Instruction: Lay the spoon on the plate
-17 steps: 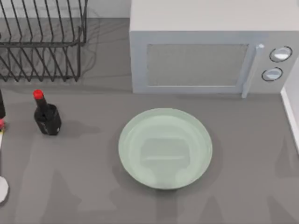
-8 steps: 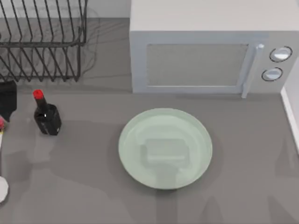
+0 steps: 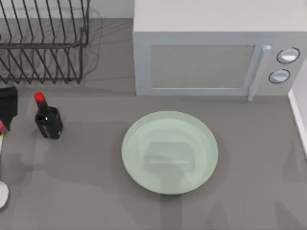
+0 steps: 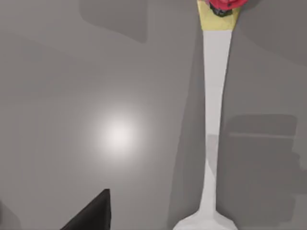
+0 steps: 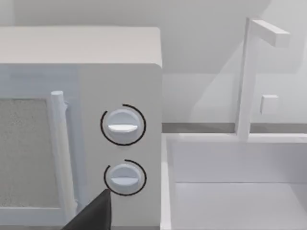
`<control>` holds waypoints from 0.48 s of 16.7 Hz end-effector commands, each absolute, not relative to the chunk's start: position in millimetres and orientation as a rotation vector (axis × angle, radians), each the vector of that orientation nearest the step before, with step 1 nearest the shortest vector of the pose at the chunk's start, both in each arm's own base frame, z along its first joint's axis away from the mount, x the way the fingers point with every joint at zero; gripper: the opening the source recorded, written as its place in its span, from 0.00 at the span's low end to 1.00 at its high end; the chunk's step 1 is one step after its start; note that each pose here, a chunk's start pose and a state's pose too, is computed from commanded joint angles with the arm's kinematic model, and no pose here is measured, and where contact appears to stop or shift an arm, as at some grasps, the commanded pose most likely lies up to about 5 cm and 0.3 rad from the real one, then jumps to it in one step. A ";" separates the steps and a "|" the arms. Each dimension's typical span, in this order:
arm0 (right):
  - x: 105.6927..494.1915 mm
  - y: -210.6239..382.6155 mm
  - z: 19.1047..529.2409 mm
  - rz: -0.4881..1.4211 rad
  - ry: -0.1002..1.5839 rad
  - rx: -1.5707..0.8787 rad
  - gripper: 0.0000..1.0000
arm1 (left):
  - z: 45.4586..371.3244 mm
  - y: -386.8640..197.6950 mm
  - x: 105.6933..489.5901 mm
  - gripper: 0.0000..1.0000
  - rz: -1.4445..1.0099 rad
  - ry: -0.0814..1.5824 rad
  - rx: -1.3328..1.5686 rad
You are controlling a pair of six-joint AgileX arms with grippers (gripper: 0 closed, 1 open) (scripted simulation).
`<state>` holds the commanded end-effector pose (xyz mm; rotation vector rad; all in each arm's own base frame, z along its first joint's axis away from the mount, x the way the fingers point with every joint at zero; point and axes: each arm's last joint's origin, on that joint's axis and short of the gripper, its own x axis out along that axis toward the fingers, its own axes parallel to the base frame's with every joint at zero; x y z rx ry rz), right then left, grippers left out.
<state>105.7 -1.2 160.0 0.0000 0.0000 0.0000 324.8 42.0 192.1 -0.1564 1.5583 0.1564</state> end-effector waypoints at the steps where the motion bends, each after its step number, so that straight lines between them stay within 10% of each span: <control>1: 105.7 -1.2 160.0 0.000 0.000 0.000 1.00 | 191.6 42.0 324.5 1.00 0.157 1.558 -0.157; 8: 105.7 -1.2 160.0 0.000 0.000 0.000 1.00 | 129.9 44.1 312.5 1.00 0.163 1.560 -0.161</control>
